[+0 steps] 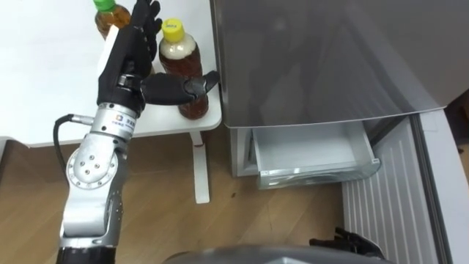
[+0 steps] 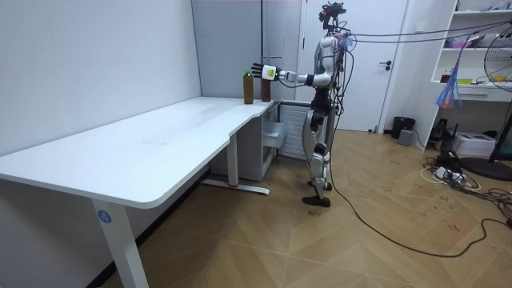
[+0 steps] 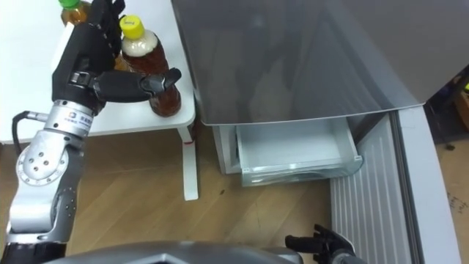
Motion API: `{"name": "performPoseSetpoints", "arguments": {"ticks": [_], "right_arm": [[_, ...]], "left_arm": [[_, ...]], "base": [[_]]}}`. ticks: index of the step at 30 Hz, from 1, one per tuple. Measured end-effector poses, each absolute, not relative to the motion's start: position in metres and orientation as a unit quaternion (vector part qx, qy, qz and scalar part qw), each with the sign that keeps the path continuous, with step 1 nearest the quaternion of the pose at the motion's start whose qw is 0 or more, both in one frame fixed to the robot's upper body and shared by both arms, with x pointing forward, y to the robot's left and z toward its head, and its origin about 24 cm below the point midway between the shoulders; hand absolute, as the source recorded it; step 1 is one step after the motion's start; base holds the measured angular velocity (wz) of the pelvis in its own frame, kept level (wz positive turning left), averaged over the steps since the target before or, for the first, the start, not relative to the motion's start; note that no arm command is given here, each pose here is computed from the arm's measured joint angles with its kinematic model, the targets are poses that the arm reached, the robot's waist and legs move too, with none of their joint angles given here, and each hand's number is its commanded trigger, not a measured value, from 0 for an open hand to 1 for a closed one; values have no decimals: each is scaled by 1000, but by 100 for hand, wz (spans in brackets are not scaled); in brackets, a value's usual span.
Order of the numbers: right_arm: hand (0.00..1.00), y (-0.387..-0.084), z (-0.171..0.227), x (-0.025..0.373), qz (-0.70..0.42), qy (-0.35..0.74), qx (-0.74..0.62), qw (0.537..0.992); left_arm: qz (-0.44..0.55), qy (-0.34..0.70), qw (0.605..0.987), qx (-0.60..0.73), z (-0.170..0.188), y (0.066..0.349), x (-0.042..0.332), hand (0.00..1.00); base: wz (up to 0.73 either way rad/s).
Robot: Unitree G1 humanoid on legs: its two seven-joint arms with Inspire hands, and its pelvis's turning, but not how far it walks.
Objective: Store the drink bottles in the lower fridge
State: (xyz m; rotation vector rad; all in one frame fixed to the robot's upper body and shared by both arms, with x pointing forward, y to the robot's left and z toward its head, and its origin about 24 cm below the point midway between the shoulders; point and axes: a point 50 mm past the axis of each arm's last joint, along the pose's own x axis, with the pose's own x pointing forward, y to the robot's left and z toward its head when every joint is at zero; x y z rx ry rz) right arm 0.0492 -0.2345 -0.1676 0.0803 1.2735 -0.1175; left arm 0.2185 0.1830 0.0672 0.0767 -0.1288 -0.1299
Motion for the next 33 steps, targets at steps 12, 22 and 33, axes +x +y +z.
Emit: {"name": "performPoseSetpoints", "arguments": {"ticks": [12,22,33], "right_arm": [[0,-235,-168,49,-57,595,38,801],[0,-236,-167,50,-61,595,34,801],[0,-236,-167,51,-60,593,33,802]], "left_arm": [[-60,-32,997,34,52,185,219,55],[-59,-31,997,34,52,185,219,100],[-66,25,997,30,30,182,211,100]], "base": [[0],[0],[0]]}}
